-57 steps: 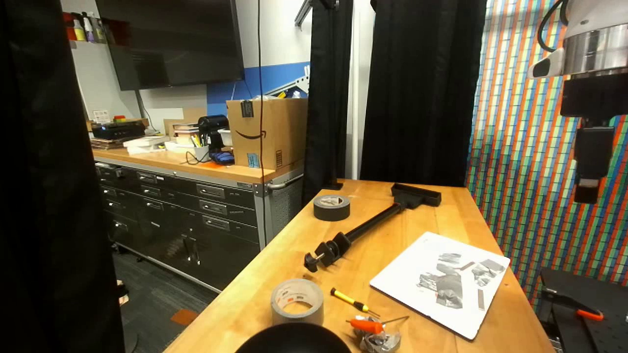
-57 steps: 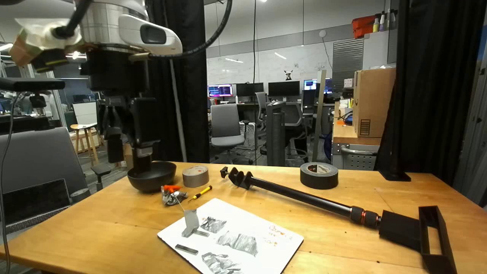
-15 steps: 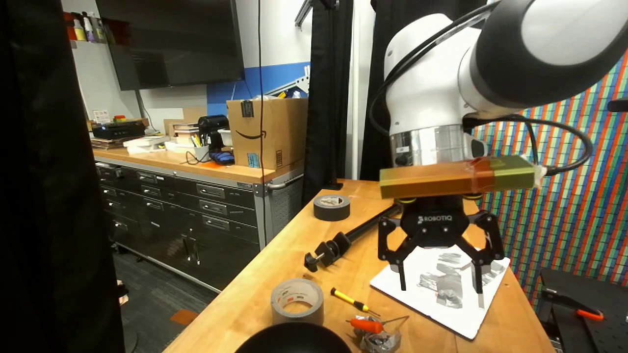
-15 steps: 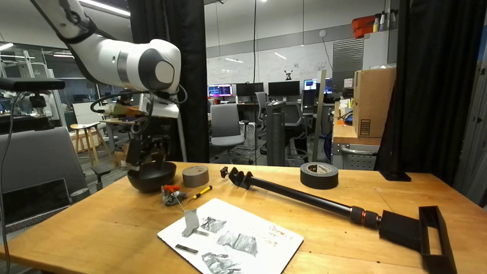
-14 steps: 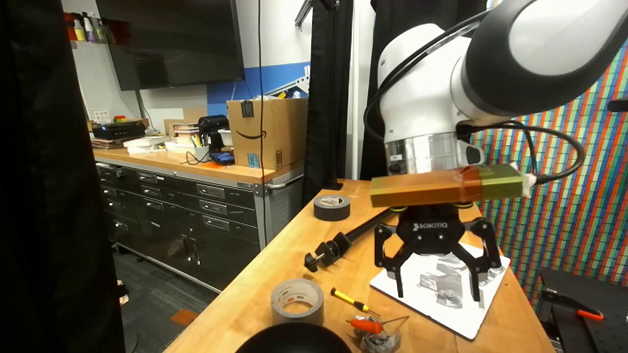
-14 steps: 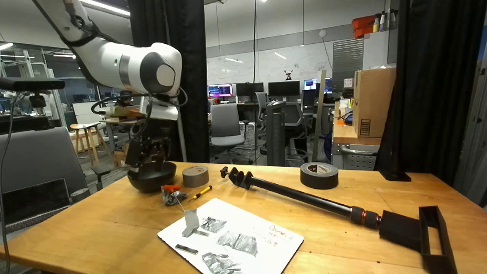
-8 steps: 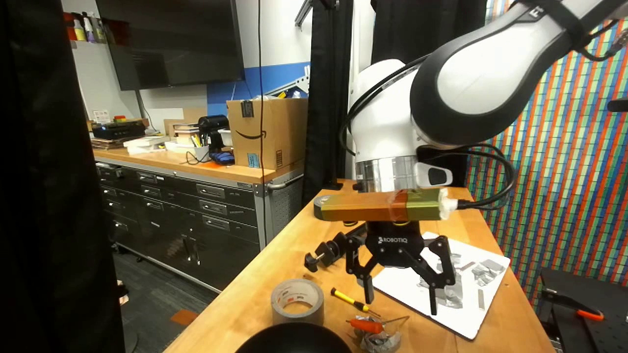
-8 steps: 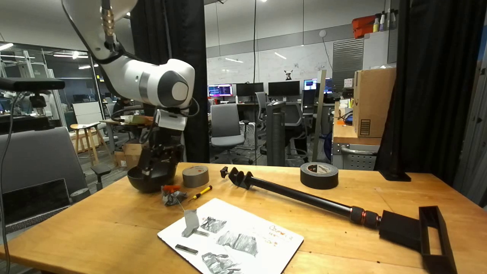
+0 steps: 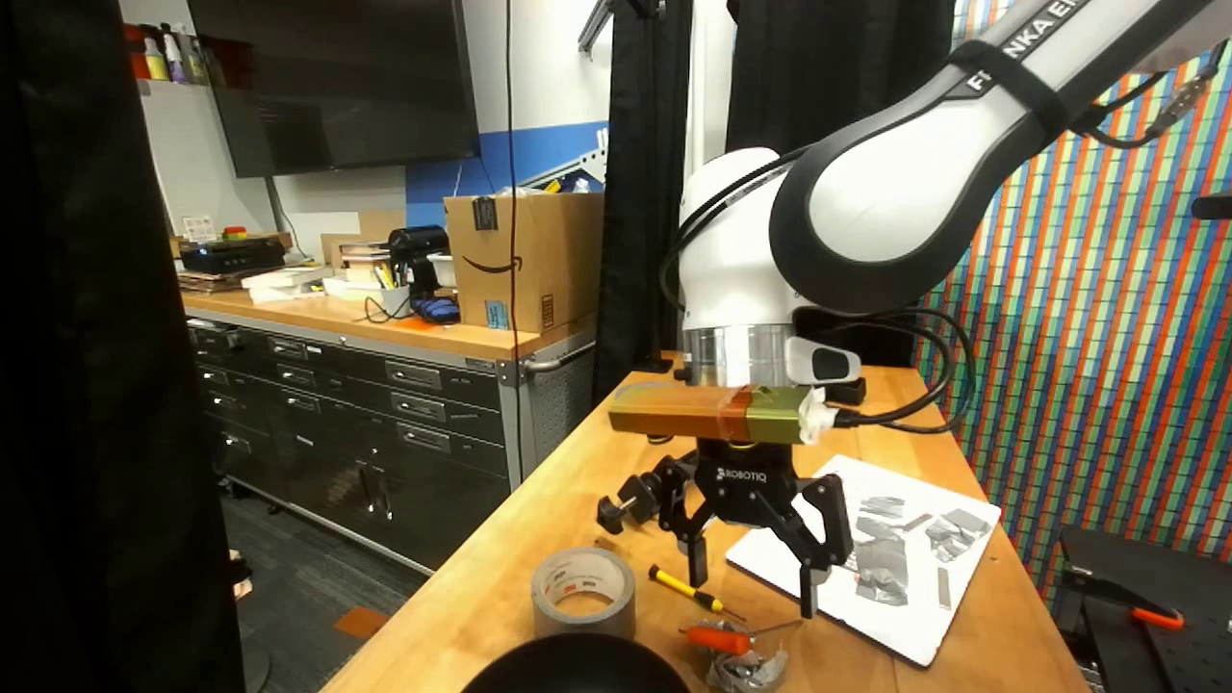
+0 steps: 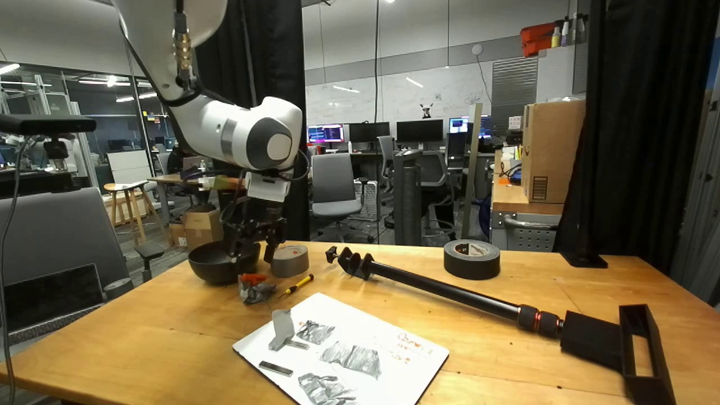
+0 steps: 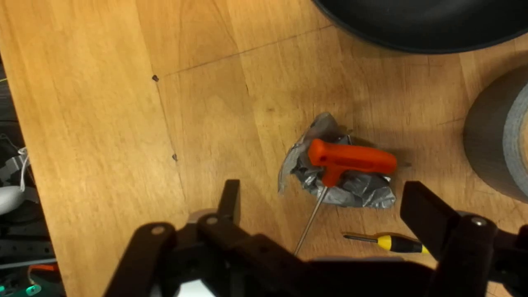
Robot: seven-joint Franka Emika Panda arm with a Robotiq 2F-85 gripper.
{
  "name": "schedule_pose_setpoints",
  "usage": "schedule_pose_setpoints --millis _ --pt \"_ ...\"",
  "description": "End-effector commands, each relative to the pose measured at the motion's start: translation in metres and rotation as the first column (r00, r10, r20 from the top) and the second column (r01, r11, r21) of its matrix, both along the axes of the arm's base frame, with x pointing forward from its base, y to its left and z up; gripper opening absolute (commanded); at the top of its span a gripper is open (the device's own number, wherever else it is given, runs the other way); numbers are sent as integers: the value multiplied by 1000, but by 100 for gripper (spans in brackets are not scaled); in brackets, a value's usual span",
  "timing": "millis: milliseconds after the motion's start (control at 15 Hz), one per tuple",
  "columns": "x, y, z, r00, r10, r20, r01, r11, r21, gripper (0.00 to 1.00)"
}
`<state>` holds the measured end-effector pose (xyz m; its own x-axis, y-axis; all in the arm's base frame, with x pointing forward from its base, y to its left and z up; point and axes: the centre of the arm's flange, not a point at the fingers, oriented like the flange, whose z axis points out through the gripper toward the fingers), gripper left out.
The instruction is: Pick the orange object and put it in the bowl
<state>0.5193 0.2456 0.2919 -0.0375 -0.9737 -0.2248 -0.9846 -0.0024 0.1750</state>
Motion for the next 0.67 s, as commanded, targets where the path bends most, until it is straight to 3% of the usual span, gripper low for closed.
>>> schedule_pose_setpoints --millis 0,600 --pt "0 20 -8 1000 -16 4 16 1000 22 100" --pt "4 23 -39 1000 -8 11 8 1000 11 100"
